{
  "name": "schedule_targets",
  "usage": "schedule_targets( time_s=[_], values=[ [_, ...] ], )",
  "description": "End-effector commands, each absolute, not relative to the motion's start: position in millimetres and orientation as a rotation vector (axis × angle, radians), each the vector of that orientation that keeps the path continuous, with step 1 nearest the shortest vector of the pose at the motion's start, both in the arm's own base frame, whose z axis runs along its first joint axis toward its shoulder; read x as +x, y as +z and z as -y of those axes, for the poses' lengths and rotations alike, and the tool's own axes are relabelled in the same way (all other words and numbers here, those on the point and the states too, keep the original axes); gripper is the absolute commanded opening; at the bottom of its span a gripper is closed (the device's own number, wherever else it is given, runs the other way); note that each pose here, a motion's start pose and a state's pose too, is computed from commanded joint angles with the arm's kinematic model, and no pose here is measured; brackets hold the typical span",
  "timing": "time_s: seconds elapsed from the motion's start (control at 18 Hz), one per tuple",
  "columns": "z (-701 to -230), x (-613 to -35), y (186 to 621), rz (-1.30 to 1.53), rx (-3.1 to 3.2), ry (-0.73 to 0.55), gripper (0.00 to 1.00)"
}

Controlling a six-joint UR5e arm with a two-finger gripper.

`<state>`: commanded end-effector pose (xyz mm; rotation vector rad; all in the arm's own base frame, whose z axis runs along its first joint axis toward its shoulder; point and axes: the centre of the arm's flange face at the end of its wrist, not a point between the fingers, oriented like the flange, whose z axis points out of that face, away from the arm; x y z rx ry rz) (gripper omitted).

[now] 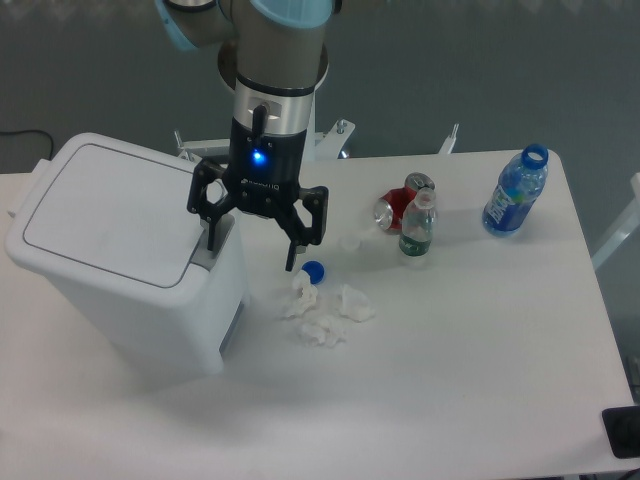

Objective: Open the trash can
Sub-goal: 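Lower the gripper finger onto the lid edge beside the hinge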

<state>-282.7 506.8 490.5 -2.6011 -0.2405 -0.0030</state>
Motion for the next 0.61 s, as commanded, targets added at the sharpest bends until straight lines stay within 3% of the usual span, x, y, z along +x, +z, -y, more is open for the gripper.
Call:
schedule_targets(
  time_s=[0.61],
  values=[
    [-508.9,-280.0,489.6,0.229,-2.603,-0.005,1.0]
  ],
)
